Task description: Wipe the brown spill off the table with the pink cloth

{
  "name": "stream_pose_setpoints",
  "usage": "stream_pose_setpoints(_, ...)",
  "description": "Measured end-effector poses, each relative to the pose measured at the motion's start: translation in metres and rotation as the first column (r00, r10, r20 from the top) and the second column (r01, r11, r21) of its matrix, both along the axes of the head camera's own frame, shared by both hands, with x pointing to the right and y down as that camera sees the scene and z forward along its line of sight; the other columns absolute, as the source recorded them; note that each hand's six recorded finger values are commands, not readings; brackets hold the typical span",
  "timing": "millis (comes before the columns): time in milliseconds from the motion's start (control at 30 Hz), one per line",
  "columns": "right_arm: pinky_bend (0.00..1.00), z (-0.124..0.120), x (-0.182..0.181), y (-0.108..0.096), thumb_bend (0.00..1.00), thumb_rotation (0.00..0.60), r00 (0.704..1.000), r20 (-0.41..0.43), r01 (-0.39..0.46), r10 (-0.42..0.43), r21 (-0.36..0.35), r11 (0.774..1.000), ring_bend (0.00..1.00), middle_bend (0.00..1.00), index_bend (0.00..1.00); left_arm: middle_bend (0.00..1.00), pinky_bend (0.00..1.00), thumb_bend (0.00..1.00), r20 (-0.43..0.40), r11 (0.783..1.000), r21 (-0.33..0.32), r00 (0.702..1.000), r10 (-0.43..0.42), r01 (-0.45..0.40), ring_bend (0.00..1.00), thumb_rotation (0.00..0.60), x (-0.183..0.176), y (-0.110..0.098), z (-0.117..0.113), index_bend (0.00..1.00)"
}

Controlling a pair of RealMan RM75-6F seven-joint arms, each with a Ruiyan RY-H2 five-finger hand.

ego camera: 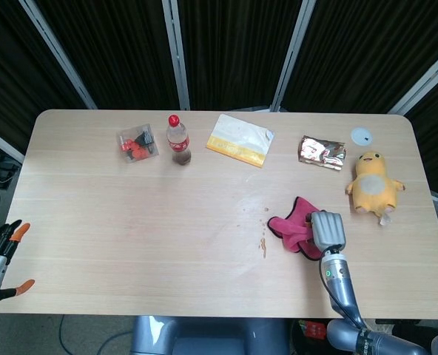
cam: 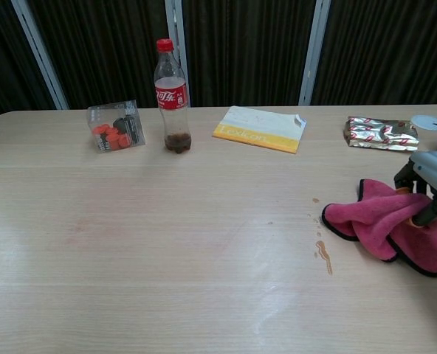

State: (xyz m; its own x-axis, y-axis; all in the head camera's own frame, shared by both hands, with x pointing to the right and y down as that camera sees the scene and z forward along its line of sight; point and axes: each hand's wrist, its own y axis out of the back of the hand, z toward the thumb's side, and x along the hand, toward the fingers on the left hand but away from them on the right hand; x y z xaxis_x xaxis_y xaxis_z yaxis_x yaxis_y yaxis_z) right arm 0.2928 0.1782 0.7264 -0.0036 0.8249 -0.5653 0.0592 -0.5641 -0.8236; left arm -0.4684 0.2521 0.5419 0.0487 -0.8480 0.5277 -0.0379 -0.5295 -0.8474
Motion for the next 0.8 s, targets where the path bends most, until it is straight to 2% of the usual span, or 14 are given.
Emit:
stream_pose_setpoints(100, 0.72, -0.003, -0.021, 0.008, 0.29, 0.600, 0.998, 0.054, 0.025, -0.024, -0.015, 1.000, 0.51, 0.60, 0.74, 0.00, 0.00, 0.00, 0.008, 1.000, 0.000, 1.000, -0.001, 0.001, 0.00, 0.600, 0.000, 0.000, 0.000, 0.00)
stream_pose_setpoints(233, 0.72, -0.003, -0.056, 0.030, 0.29, 0.600, 0.989, 0.119, 0.099, -0.093, -0.043, 0.994, 0.51, 0.60, 0.74, 0.00, 0.00, 0.00, 0.012, 1.000, 0.000, 1.000, -0.004, 0.004, 0.00, 0.600, 0.000, 0.000, 0.000, 0.00)
stream_pose_setpoints(467, 0.72, -0.004, -0.114, 0.059, 0.30, 0.600, 0.964, 0.235, 0.149, -0.128, -0.075, 0.986, 0.51, 0.60, 0.74, 0.00, 0.00, 0.00, 0.014, 1.000, 0.002, 1.000, -0.008, 0.008, 0.00, 0.600, -0.001, 0.000, 0.000, 0.00)
stream_pose_setpoints(633, 0.72, -0.007, -0.151, 0.079, 0.30, 0.600, 0.943, 0.285, 0.206, -0.173, -0.090, 0.974, 0.51, 0.60, 0.74, 0.00, 0.00, 0.00, 0.011, 1.000, -0.002, 1.000, -0.008, 0.008, 0.00, 0.600, -0.001, 0.000, 0.000, 0.00)
stream_pose_setpoints(800, 0.72, -0.010, -0.176, 0.092, 0.30, 0.600, 0.926, 0.329, 0.229, -0.184, -0.103, 0.968, 0.51, 0.60, 0.75, 0.00, 0.00, 0.00, 0.009, 1.000, -0.001, 1.000, -0.010, 0.010, 0.00, 0.600, -0.001, 0.000, 0.000, 0.00)
